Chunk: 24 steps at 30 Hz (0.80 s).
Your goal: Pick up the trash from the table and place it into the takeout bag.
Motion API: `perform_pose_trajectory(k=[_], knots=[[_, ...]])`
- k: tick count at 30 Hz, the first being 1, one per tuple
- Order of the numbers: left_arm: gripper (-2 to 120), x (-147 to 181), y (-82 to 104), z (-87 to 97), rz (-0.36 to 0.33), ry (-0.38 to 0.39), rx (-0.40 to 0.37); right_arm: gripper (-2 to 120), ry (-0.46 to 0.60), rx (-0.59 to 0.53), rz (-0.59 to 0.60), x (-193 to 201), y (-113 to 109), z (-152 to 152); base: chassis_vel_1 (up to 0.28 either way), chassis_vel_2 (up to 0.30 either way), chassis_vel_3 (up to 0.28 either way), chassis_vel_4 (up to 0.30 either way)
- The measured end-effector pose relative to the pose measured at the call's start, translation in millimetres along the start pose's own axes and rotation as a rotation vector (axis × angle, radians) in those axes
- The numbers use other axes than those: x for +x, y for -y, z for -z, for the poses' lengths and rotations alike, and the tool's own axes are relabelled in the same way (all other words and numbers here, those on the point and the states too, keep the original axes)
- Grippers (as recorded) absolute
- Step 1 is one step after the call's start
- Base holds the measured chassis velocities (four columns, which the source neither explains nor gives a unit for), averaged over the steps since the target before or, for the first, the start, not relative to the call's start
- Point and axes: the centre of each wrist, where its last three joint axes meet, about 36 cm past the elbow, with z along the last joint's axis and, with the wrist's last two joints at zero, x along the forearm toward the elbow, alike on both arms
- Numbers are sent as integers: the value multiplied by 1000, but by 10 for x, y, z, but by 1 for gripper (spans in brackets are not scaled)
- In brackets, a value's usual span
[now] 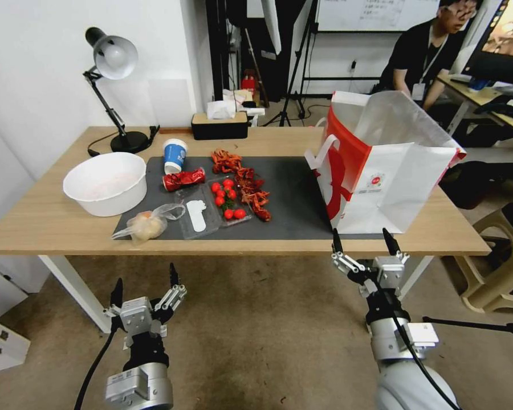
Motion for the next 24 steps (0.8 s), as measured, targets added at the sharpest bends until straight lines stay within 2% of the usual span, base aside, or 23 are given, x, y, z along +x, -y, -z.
perform_pose_trajectory(k=[24], knots=[[100, -4, -13, 13, -8, -1, -2, 100, -95, -14, -27, 273, -242, -99, 0, 0, 0, 0]])
